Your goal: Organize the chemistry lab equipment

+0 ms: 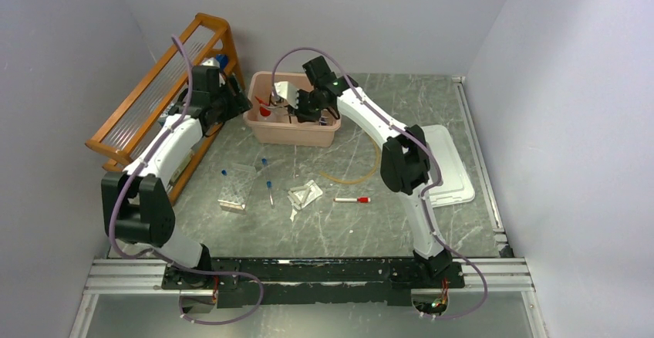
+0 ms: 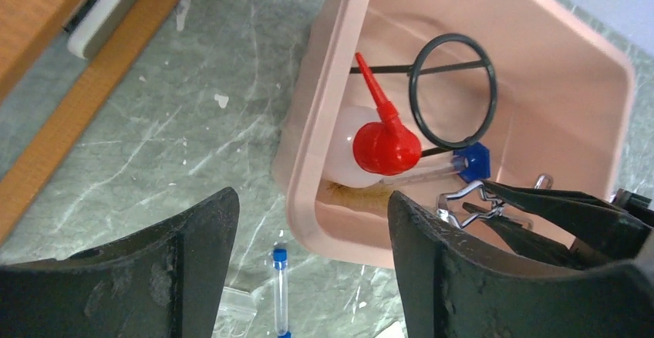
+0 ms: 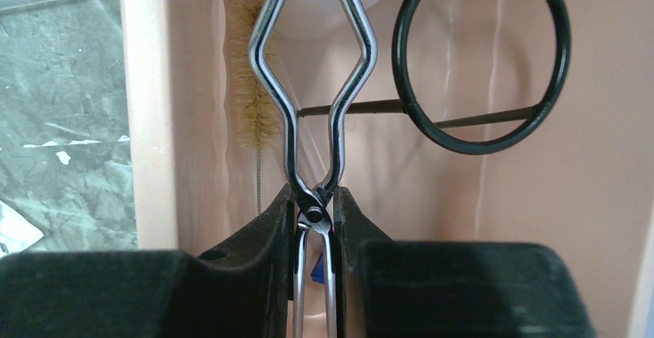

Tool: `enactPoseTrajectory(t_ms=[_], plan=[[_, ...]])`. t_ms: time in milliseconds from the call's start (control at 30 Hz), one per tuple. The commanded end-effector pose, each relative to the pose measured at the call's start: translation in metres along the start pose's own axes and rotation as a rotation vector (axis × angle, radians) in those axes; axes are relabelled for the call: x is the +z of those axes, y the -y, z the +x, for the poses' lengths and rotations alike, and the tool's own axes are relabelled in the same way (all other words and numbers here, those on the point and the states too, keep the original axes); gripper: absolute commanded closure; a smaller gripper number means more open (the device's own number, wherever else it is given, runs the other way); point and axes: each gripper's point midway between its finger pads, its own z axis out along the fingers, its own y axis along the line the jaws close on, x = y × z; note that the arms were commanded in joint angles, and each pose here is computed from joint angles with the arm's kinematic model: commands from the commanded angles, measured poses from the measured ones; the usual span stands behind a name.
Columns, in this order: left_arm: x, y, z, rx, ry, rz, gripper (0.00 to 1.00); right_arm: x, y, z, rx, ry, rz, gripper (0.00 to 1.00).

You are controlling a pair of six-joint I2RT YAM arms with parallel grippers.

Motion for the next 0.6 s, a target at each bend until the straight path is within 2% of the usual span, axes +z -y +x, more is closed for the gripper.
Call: enactPoseTrajectory(t_ms=[0,367,567], plan=[[0.010,0.014,-0.008,0.001,-0.011,0.081,0.26,0.012,-0.002,0.009,-0.027,-0.034,-0.003,0.96],[0.024,0.011,0.003,0.018,-0.047,0.097,0.43,0.021,-0.007,0.025,-0.007,-0.083,0.001,0.85],[0.028,0.007,0.006,0.025,-0.053,0.086,0.44,0.022,-0.008,0.025,0.005,-0.086,-0.002,0.76]])
